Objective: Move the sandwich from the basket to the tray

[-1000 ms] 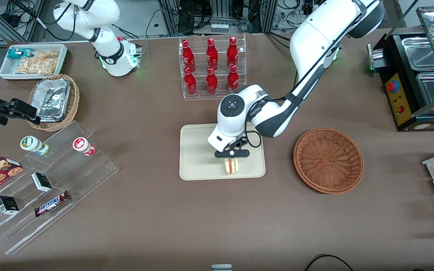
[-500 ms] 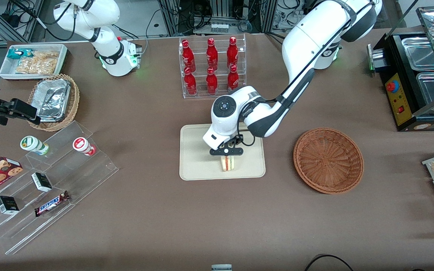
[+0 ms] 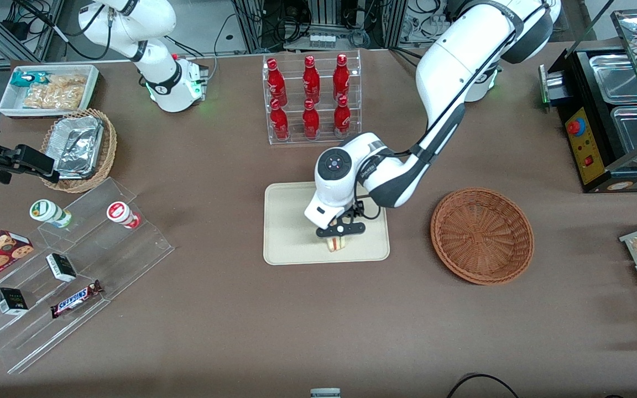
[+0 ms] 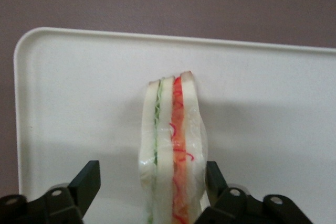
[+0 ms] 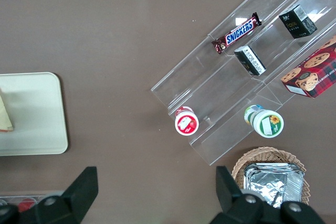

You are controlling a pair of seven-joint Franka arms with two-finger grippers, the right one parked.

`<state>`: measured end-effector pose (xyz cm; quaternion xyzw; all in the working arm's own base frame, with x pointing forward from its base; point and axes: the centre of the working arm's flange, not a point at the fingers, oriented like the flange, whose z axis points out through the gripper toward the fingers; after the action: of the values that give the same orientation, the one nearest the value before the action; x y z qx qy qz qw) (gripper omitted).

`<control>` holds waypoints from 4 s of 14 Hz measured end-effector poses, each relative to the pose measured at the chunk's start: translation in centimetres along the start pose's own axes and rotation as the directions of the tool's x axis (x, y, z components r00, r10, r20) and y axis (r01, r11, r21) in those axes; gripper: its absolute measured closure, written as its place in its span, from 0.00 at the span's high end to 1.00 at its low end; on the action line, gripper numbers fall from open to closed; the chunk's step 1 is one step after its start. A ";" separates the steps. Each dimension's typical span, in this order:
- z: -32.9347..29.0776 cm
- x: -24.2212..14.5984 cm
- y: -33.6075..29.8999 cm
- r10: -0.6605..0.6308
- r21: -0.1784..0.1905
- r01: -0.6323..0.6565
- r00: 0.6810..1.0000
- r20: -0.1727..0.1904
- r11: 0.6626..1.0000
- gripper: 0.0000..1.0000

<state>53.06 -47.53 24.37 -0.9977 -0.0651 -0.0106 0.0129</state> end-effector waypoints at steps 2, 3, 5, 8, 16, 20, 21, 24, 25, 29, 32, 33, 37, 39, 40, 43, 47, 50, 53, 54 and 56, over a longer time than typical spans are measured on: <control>-2.0 1.9 -1.2 -0.042 0.015 0.042 0.999 -0.026 0.999 1.00; -3.8 3.1 -2.0 -0.071 0.020 0.072 0.997 -0.038 0.997 1.00; -7.8 5.1 -3.9 -0.140 0.032 0.141 0.990 -0.034 0.989 1.00; -12.4 8.2 -8.9 -0.234 0.082 0.237 0.971 -0.049 0.968 1.00; -19.9 13.7 -24.7 -0.255 0.142 0.243 0.964 0.074 0.960 1.00; -21.3 13.2 -26.4 -0.199 0.148 0.183 0.975 0.098 0.972 1.00; -22.3 12.7 -27.1 -0.187 0.159 0.167 0.975 0.116 0.973 1.00; -26.7 10.9 -29.1 -0.159 0.177 0.134 0.978 0.135 0.975 1.00; -27.8 10.3 -29.4 -0.160 0.181 0.134 0.978 0.133 0.974 1.00; -29.8 10.5 -33.9 -0.105 0.145 0.079 0.978 0.180 0.986 1.00; -31.8 10.6 -38.0 0.103 0.030 -0.112 0.971 0.216 0.993 1.00; -32.7 10.3 -38.4 0.148 0.015 -0.155 0.967 0.205 0.988 1.00; -35.7 8.6 -37.7 0.207 -0.004 -0.209 0.966 0.158 0.978 1.00; -35.6 8.5 -37.8 0.204 -0.002 -0.207 0.965 0.165 0.978 1.00; -35.4 8.5 -38.0 0.200 0.002 -0.203 0.965 0.171 0.979 1.00; -35.7 7.4 -38.6 0.191 0.010 -0.196 0.966 0.171 0.981 1.00; -36.8 6.7 -40.2 0.167 0.013 -0.172 0.972 0.162 0.985 1.00; -36.5 6.9 -40.4 0.164 0.013 -0.168 0.972 0.169 0.986 1.00; -36.1 7.1 -40.4 0.162 0.013 -0.167 0.971 0.177 0.986 1.00; -35.8 7.3 -40.4 0.161 0.013 -0.166 0.970 0.181 0.986 1.00; -35.5 7.5 -40.5 0.158 0.013 -0.163 0.970 0.187 0.986 1.00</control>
<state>54.48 -7.37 61.02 -0.9961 0.0148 0.0844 0.0217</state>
